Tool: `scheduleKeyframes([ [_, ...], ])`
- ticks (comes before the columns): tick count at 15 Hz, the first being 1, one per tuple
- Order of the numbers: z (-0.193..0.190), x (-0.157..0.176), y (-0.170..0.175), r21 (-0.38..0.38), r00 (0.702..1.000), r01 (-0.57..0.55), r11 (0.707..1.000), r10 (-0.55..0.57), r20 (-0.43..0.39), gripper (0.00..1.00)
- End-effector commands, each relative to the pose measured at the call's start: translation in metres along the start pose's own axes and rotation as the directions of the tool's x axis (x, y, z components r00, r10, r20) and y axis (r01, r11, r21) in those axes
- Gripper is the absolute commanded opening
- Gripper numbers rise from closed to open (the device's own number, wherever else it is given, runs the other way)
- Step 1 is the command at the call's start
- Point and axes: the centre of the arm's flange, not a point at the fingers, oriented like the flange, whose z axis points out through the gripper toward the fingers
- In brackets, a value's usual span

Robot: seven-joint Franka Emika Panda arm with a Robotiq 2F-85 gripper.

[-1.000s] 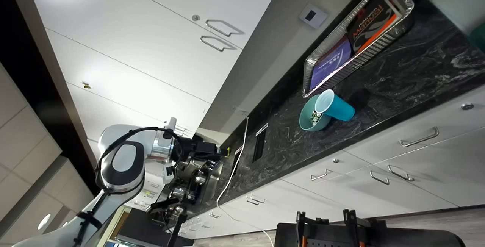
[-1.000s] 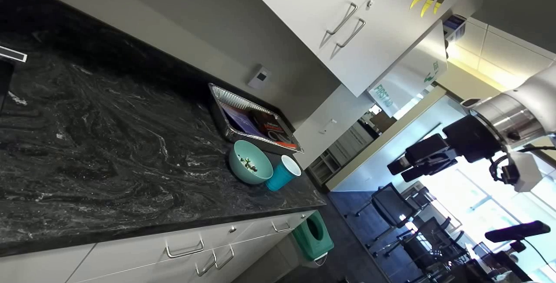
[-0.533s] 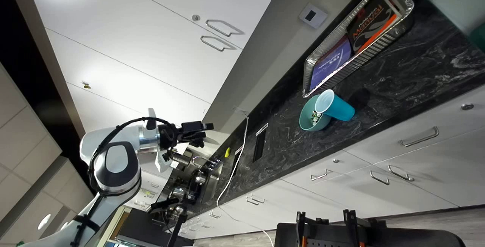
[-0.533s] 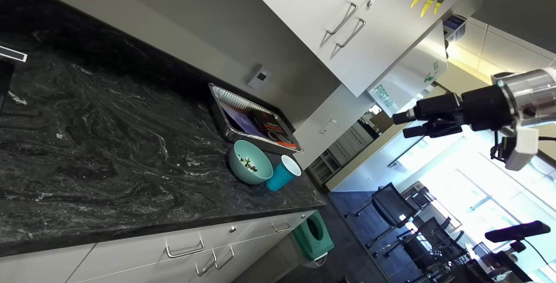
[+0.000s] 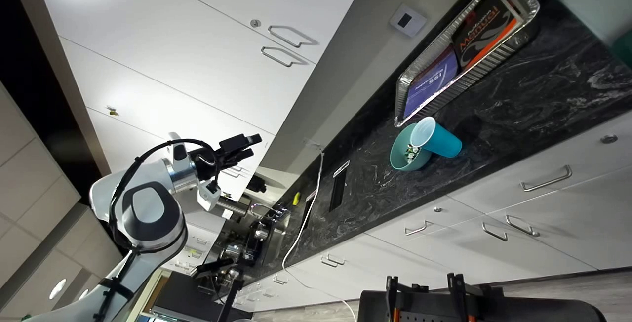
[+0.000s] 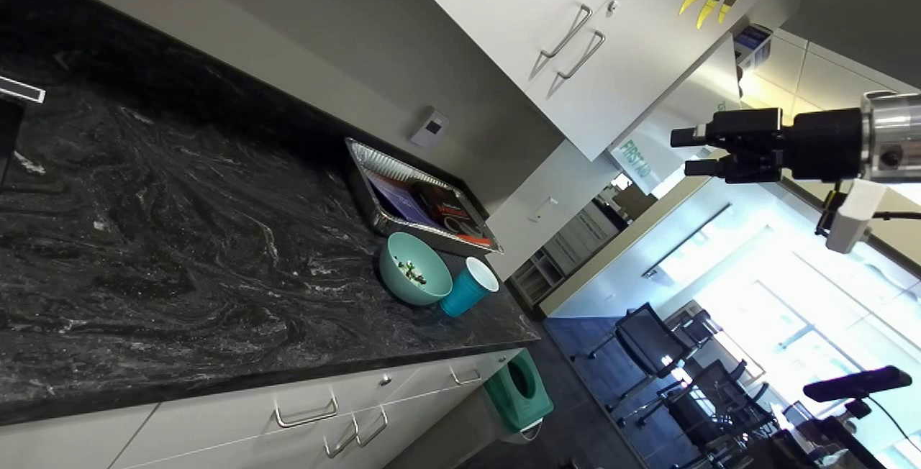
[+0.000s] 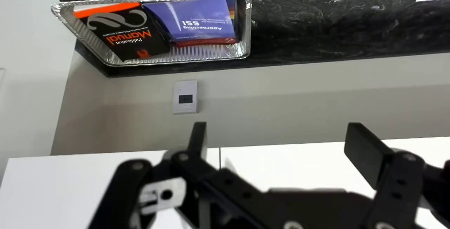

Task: Open the top right door of the cabinet.

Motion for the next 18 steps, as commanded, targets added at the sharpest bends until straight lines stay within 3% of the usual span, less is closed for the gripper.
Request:
scheduleKeyframes([
  [1,0.0,0.0,0.0,0.0,1.0,0.0,1.0,0.0,0.0,1.0],
  [5,0.02,0.028,0.01,-0.045,0.991,0.027,0.999,-0.033,-0.133,1.0],
  [11,0.059,0.074,0.026,-0.054,0.945,0.061,0.997,-0.075,-0.319,1.0],
  [18,0.096,0.132,0.033,-0.063,0.916,0.049,0.997,-0.07,-0.396,1.0],
])
